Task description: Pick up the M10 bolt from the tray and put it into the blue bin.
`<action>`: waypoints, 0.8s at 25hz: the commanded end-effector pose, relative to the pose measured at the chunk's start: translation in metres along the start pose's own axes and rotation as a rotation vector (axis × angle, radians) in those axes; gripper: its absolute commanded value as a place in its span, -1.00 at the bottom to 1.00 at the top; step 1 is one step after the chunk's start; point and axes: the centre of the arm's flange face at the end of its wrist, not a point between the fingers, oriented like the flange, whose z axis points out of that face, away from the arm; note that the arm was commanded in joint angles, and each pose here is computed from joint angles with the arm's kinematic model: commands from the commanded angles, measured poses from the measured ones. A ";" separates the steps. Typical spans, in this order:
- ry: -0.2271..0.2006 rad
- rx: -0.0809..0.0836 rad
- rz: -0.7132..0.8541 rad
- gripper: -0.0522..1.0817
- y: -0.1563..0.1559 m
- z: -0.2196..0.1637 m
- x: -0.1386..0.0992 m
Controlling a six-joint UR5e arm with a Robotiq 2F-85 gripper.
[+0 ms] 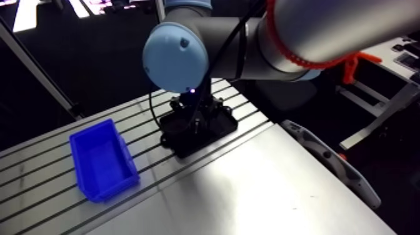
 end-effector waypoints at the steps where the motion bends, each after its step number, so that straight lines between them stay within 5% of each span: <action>1: -0.001 0.000 0.003 0.13 -0.001 0.000 0.000; 20: -0.010 0.000 0.006 0.37 -0.001 0.006 0.001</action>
